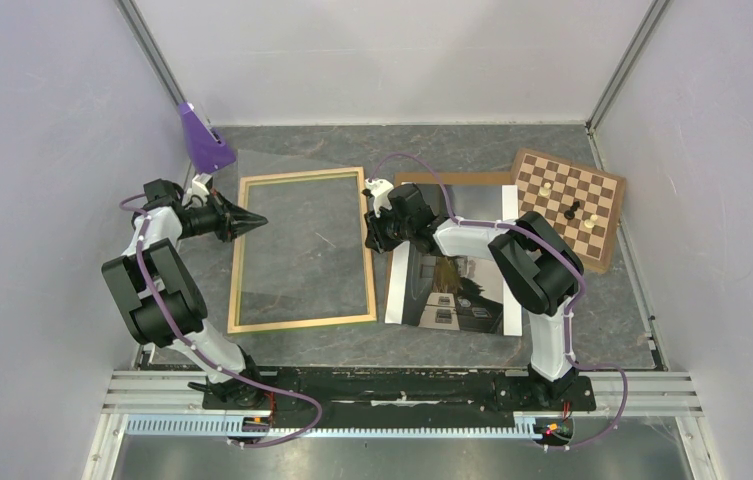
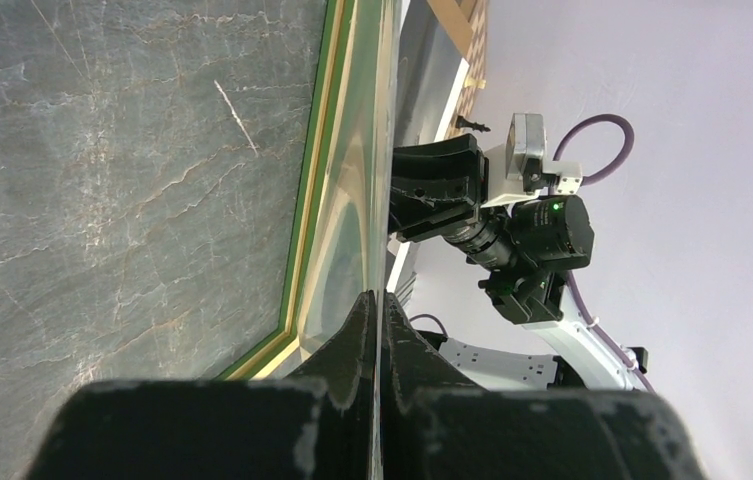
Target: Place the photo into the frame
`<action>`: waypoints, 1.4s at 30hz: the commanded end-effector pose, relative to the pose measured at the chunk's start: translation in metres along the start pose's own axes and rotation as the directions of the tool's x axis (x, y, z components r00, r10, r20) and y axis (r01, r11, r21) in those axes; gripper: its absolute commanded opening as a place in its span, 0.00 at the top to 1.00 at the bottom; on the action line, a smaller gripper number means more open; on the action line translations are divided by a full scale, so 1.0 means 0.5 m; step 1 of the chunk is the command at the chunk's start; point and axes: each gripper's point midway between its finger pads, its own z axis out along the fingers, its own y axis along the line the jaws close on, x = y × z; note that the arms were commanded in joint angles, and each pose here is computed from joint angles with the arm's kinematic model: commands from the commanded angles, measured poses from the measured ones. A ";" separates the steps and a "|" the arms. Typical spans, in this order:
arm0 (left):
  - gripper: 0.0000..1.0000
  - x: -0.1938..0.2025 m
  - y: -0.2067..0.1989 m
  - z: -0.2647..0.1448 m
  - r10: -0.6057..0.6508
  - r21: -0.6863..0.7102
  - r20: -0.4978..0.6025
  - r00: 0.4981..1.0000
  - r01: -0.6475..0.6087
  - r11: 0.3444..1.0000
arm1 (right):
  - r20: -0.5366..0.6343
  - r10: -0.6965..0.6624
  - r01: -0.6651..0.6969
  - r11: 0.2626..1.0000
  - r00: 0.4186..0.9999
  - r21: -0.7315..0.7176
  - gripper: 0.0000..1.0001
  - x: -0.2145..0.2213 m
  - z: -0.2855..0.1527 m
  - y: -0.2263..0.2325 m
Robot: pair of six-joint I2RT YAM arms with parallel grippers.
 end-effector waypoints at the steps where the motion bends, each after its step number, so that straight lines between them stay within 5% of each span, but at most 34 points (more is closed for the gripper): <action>1: 0.98 0.013 -0.010 -0.008 0.031 0.004 -0.007 0.999 -0.031 1.000 | -0.041 -0.017 0.019 0.999 0.999 0.050 0.70 0.024 -0.001 -0.023; 42: 0.98 0.034 0.033 0.000 0.071 -0.045 -0.072 0.995 -0.074 0.996 | -0.047 -0.017 0.019 0.998 0.999 0.056 0.70 0.030 0.000 -0.028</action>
